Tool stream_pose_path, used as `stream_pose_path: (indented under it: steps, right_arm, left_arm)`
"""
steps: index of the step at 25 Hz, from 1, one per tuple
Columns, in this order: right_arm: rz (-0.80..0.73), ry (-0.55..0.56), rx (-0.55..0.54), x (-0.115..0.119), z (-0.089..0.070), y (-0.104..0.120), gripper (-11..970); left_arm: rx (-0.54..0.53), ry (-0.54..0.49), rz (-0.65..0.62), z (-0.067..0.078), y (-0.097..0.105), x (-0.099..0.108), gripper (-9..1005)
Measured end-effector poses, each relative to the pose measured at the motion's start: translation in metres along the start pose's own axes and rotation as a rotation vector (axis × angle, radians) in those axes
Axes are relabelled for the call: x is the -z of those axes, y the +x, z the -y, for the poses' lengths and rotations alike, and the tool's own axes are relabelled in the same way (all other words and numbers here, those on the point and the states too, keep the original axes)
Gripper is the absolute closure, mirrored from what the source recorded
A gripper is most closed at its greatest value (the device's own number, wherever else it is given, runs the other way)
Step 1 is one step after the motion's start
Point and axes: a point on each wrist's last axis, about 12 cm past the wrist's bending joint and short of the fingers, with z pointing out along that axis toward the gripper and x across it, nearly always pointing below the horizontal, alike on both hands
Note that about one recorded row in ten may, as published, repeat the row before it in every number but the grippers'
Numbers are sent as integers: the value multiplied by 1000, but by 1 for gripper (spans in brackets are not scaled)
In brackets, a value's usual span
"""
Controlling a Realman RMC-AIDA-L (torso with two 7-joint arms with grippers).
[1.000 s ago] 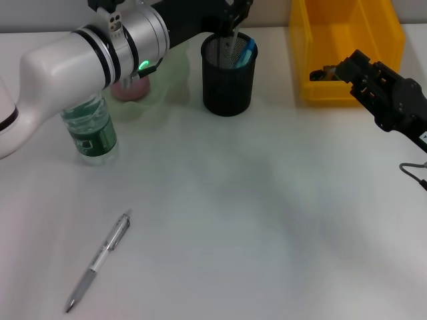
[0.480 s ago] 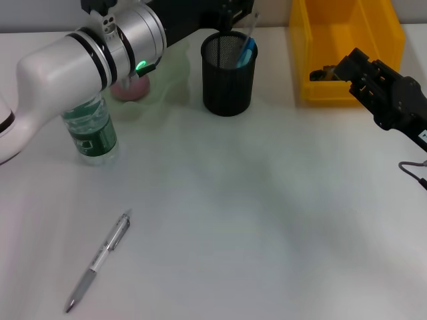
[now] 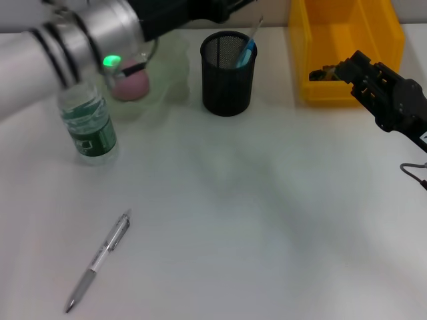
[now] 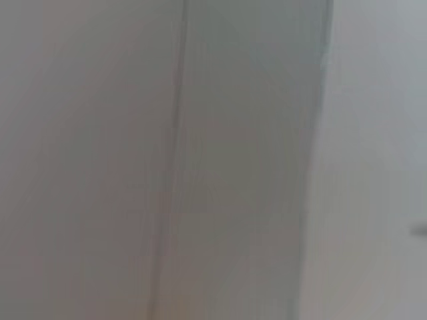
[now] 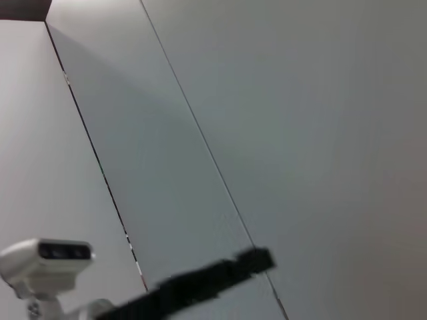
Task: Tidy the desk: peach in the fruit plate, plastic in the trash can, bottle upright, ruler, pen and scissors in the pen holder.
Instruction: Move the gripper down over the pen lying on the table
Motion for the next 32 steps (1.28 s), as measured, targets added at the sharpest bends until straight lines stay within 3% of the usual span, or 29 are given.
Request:
stream_pose_path:
  steps: [5, 9, 13, 18, 21, 26, 32]
  right_arm:
    - [0, 4, 8, 0, 1, -2, 582]
    - [-1, 7, 20, -2, 4, -4, 582]
    - [-14, 15, 50, -6, 9, -8, 582]
    - [-19, 9, 73, -14, 11, -11, 581]
    - [-23, 8, 79, -19, 13, -12, 581]
    - [-30, 17, 83, -21, 15, -12, 581]
    - [-46, 33, 109, -26, 18, -12, 581]
  left_arm:
    - [-107, 133, -109, 14, -36, 33, 443]
    - [-175, 119, -268, 28, -75, 53, 444]
    - [-165, 85, -454, 43, -99, 57, 445]
    - [-78, 64, -628, 47, -104, 53, 447]
    - [-15, 48, -695, 45, -107, 62, 448]
    - [80, 30, -721, 41, -112, 78, 449]
    - [196, -9, -803, 34, -99, 89, 451]
